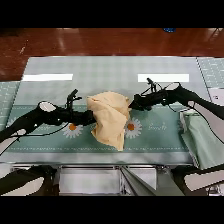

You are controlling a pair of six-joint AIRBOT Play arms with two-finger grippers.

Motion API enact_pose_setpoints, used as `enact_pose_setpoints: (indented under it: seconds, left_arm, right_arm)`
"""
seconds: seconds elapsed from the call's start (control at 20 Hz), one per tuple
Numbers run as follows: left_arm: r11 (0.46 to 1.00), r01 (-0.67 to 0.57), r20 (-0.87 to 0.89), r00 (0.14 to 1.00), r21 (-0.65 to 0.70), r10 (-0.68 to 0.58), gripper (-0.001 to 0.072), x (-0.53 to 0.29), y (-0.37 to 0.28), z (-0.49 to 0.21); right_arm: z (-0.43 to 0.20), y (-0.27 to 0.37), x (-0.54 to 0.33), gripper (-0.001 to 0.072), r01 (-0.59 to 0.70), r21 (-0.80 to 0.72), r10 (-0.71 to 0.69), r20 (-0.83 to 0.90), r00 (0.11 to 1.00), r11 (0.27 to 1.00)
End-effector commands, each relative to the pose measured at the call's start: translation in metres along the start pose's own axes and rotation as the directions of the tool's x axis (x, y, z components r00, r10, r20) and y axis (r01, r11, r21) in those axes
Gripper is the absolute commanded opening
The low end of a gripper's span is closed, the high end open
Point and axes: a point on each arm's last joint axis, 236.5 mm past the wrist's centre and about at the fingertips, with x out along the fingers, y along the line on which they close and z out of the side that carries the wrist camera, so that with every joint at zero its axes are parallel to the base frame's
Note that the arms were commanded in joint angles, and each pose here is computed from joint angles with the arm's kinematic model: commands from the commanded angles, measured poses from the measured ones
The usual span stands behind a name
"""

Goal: Fold the shirts.

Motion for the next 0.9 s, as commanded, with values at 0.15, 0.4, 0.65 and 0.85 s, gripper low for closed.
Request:
enact_pose_setpoints:
  seconds: [0.15,0.4,0.65,0.85]
  left_arm:
    - [1.0,0.024,0.015,1.0,-0.003,-0.024,0.0019,-0.011,-0.005,0.012]
    - [0.984,0.142,0.194,0.968,0.11,-0.161,0.0018,-0.116,-0.054,0.096]
    - [0.939,0.088,0.475,0.844,0.334,-0.248,0.0018,-0.278,-0.152,0.155]
    - [0.824,-0.079,0.6,0.724,0.561,-0.339,0.0018,-0.381,-0.253,0.131]
  right_arm:
    - [0.02,0.035,-0.024,0.0025,-0.029,-0.132,0.026,-0.026,0.999,0.991]
    - [0.097,0.116,-0.175,0.0025,0.037,-0.3,0.062,0.316,0.947,0.953]
    - [0.088,0.249,-0.381,0.0025,0.226,-0.503,0.219,0.678,0.702,0.834]
    - [0.006,0.324,-0.478,0.0025,0.404,-0.562,0.331,0.793,0.511,0.722]
